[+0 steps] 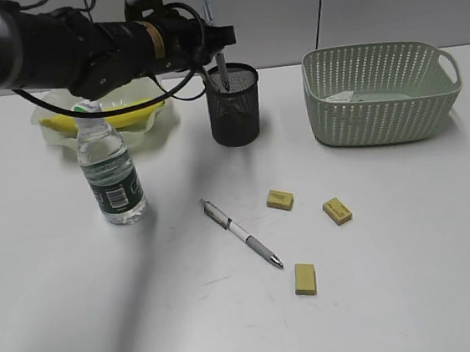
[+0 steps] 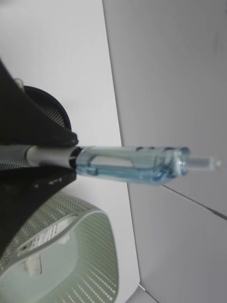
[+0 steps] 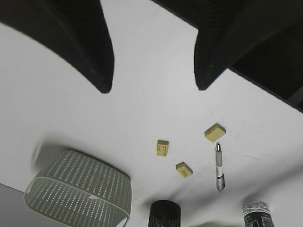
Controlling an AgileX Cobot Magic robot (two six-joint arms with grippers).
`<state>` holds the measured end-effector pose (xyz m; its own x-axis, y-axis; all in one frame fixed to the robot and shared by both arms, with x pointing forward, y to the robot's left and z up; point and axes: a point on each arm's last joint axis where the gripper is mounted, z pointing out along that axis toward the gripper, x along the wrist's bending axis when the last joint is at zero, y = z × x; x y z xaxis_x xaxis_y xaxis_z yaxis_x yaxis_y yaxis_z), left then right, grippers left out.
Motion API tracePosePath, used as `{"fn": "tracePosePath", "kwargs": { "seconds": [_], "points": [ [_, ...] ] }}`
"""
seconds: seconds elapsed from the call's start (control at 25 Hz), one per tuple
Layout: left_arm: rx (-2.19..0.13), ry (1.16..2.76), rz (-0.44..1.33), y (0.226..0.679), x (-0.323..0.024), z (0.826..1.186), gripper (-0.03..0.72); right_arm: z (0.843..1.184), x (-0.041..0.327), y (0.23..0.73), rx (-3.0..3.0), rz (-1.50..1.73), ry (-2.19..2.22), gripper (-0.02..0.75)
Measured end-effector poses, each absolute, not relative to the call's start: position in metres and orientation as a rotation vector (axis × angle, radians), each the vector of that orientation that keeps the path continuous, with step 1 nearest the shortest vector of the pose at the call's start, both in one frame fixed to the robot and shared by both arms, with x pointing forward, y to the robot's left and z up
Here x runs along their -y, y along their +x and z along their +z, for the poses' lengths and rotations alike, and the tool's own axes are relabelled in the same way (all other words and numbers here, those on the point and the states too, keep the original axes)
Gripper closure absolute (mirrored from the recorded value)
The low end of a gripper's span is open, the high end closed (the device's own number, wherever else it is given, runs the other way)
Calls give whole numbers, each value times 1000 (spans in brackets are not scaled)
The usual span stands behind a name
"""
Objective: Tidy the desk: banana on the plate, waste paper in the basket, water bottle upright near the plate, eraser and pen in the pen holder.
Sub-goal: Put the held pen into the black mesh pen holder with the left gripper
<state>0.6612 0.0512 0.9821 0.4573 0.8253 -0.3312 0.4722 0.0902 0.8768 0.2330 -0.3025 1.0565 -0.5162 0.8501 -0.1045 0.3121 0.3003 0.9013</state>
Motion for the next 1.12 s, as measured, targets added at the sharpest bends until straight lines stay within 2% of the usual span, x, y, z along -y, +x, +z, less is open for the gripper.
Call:
{"fn": "tracePosePath", "kwargs": {
  "seconds": [0.16,0.4,0.64,0.88,1.0,1.12],
  "points": [
    [-1161,1567,377,669,-46,968,602,1056,303,233,-1983,1183,1030,301],
    [-1113,1601,427,678,-40,970,596,1056,303,233,-1983,1183,1030,301],
    [-1103,1637,447,679,-41,966,531,1056,303,233,-1982,1184,1030,301],
    [-1079,1629,443,678,-39,968,425,1056,303,233,-1982,1184,1030,301],
    [-1071,1618,448,678,-40,975,412,1056,303,233,-1982,1184,1030,301],
    [-1046,1587,465,674,-42,997,410,1056,303,233,-1982,1184,1030,301]
  ]
}}
